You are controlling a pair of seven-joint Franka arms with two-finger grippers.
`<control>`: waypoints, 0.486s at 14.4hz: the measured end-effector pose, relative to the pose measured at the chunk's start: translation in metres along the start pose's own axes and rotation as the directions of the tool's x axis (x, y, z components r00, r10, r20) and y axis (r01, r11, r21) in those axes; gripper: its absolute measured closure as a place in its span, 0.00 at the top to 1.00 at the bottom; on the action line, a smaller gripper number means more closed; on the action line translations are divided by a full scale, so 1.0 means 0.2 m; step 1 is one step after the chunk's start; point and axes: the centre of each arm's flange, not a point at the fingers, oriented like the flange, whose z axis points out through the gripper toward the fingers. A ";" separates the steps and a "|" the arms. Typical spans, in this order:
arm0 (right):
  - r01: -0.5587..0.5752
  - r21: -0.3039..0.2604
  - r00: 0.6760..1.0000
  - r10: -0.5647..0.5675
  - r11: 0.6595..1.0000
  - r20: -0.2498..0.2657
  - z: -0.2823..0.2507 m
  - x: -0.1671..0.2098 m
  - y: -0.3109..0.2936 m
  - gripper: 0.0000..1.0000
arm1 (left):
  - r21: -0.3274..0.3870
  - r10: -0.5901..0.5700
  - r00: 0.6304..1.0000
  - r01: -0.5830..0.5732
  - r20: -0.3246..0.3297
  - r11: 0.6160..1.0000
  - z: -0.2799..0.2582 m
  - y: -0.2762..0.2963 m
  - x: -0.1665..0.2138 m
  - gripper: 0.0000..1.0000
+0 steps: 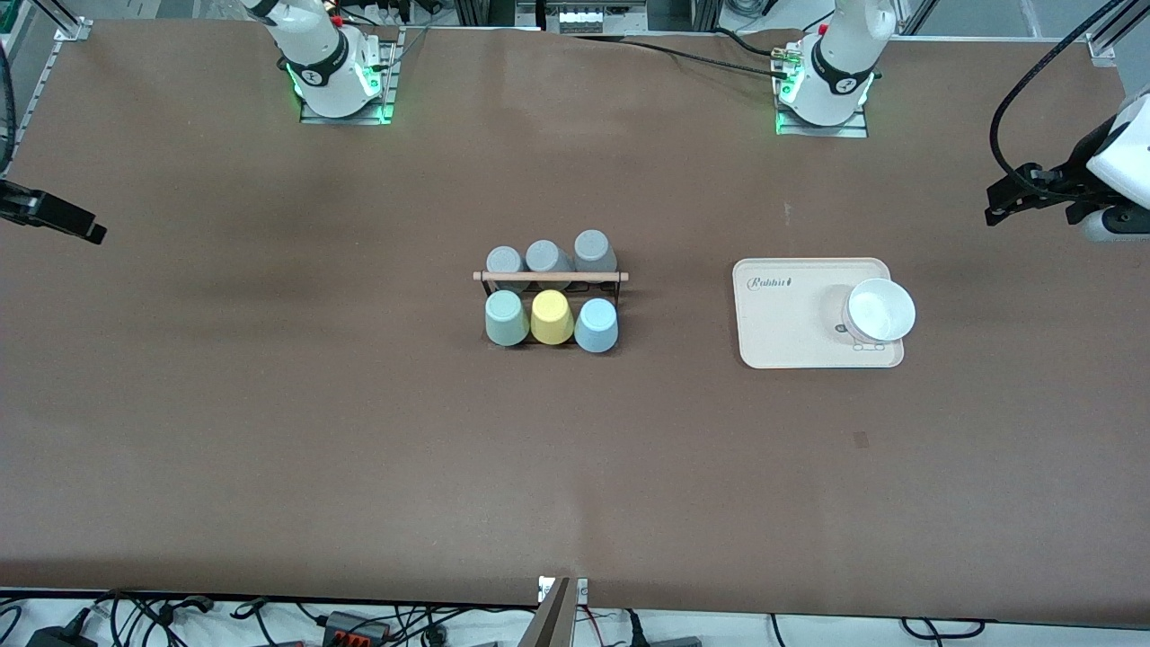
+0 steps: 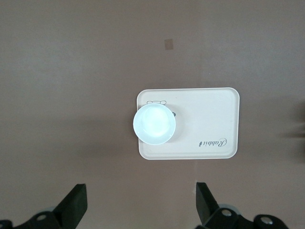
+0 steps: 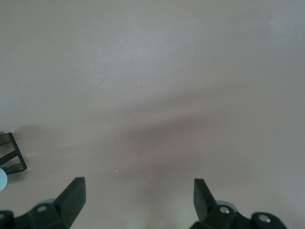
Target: Hang scattered cups on rack with three cups
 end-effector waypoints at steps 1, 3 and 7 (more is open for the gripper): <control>0.007 -0.004 1.000 -0.007 1.000 -0.006 -0.01 0.00 -0.02 1.00 | 0.000 0.000 1.000 0.000 0.000 1.000 0.00 0.00 0.00 1.00; 0.014 -0.005 1.000 -0.014 1.000 -0.018 -0.02 -0.01 -0.04 1.00 | 0.000 0.001 1.000 -0.001 0.000 1.000 0.00 0.00 0.00 1.00; 0.026 0.001 0.998 -0.026 1.000 -0.056 -0.03 0.01 -0.07 1.00 | 0.000 0.002 1.000 -0.002 0.000 1.000 0.00 0.00 0.00 1.00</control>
